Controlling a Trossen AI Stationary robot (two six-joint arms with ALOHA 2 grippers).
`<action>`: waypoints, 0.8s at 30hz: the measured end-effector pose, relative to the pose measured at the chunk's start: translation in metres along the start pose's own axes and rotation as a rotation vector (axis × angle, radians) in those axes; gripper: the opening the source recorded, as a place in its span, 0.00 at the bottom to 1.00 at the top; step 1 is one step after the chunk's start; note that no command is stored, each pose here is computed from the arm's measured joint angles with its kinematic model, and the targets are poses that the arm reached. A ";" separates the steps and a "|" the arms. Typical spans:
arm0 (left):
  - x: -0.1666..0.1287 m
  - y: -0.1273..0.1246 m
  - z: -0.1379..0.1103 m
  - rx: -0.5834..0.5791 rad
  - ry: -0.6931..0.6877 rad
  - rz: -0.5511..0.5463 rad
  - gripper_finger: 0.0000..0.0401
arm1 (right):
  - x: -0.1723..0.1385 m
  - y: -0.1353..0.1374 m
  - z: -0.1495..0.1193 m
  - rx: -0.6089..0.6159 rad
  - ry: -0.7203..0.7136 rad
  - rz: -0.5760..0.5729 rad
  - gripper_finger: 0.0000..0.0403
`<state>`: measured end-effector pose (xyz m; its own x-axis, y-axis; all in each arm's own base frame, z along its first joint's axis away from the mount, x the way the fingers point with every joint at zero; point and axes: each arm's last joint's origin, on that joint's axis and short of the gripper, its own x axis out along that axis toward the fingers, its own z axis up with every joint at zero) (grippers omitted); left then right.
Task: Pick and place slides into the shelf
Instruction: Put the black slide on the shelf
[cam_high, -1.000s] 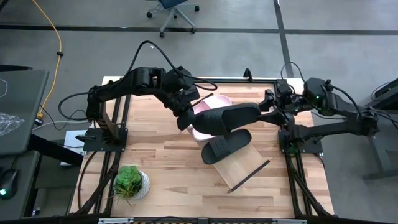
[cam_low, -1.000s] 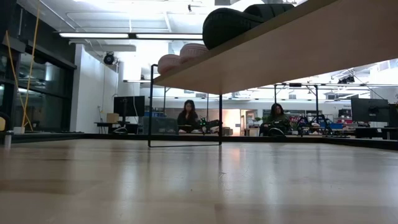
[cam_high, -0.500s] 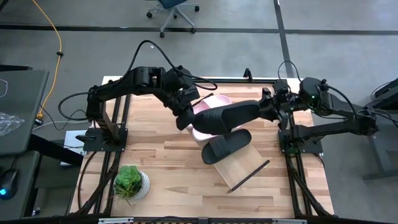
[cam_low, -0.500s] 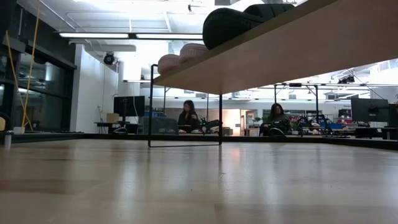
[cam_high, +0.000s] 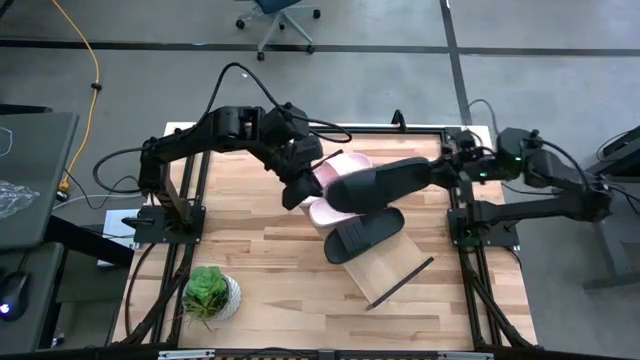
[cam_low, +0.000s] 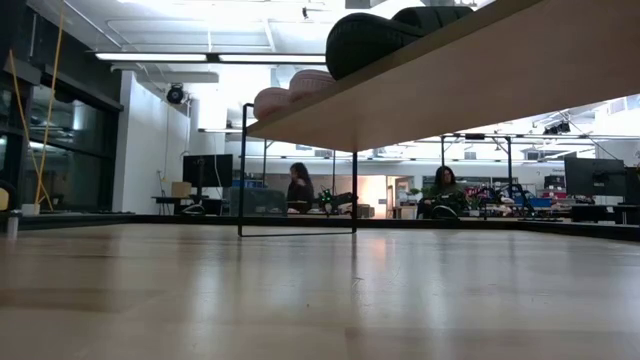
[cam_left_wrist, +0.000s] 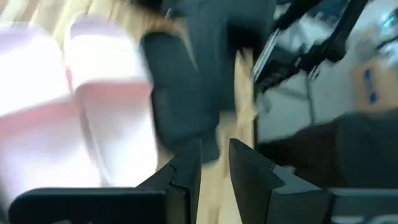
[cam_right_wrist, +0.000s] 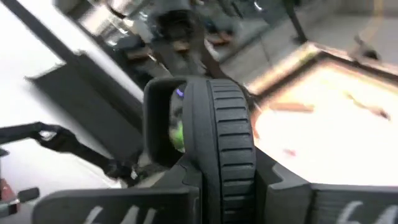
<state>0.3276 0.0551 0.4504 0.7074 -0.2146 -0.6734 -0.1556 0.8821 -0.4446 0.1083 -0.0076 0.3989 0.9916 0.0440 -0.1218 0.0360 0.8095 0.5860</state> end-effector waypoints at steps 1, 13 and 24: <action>-0.002 0.000 -0.003 0.010 0.021 0.011 0.17 | -0.008 -0.001 -0.004 0.025 0.024 -0.019 0.09; -0.003 0.002 0.005 0.231 -0.076 0.154 0.18 | -0.062 -0.007 -0.028 0.368 0.096 -0.072 0.09; -0.003 -0.008 0.022 0.562 -0.255 0.265 0.18 | -0.052 -0.012 -0.037 0.536 0.262 -0.118 0.09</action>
<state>0.3413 0.0581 0.4687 0.8464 0.0843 -0.5258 -0.0126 0.9903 0.1385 0.0513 0.0022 0.3687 0.9161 0.1698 -0.3632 0.2685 0.4128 0.8703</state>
